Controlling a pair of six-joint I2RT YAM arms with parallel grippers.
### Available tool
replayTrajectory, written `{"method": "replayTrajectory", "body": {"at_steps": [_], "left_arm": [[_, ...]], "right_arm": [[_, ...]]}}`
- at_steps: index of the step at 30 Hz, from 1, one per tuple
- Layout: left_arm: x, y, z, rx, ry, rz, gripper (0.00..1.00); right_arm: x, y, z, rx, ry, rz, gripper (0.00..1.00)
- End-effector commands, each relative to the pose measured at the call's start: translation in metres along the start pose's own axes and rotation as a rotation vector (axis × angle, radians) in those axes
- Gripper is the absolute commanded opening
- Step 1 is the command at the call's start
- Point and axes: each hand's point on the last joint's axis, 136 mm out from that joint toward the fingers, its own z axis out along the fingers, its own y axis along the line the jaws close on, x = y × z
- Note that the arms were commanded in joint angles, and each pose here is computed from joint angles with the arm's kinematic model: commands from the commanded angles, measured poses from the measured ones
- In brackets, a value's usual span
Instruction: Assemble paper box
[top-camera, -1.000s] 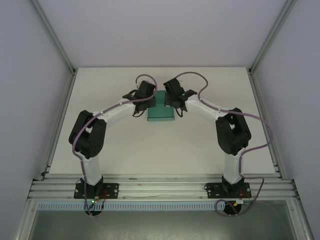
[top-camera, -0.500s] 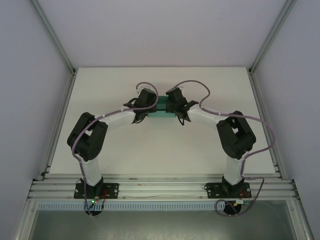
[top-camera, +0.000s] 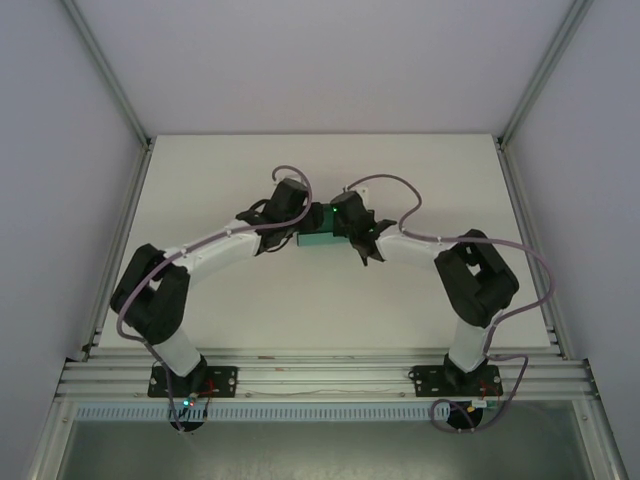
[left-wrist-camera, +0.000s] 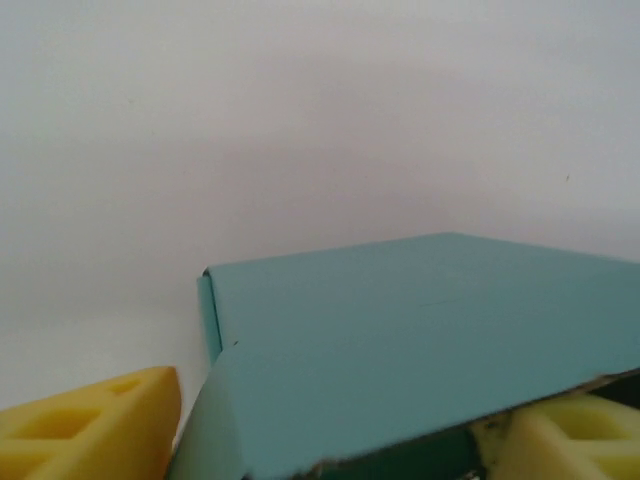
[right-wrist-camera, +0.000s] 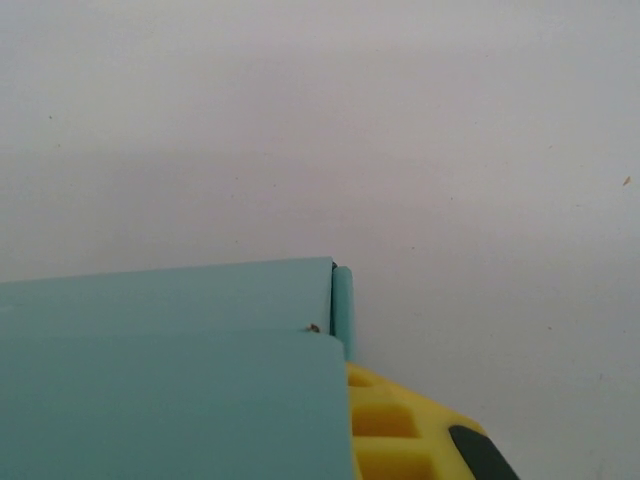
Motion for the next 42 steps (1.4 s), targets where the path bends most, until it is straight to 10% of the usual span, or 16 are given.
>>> {"method": "replayTrajectory", "body": {"at_steps": [1,13,26,42], "left_arm": [[-0.014,0.007,-0.028,-0.043,-0.029,0.004,0.91],[-0.053,0.035,-0.016,0.004,0.009,-0.237,1.0],[0.013,0.037,0.059,0.052,0.243,-0.321,0.83],[0.043,0.046,0.075,0.061,0.273,-0.281,0.7]], "right_arm": [[0.031,-0.014,-0.001,0.056,0.079,-0.053,0.0],[0.033,-0.005,-0.002,0.062,0.031,-0.101,0.0],[0.038,0.005,-0.01,0.024,0.026,-0.088,0.08],[0.074,0.004,-0.068,-0.153,0.152,-0.125,0.68]]}}
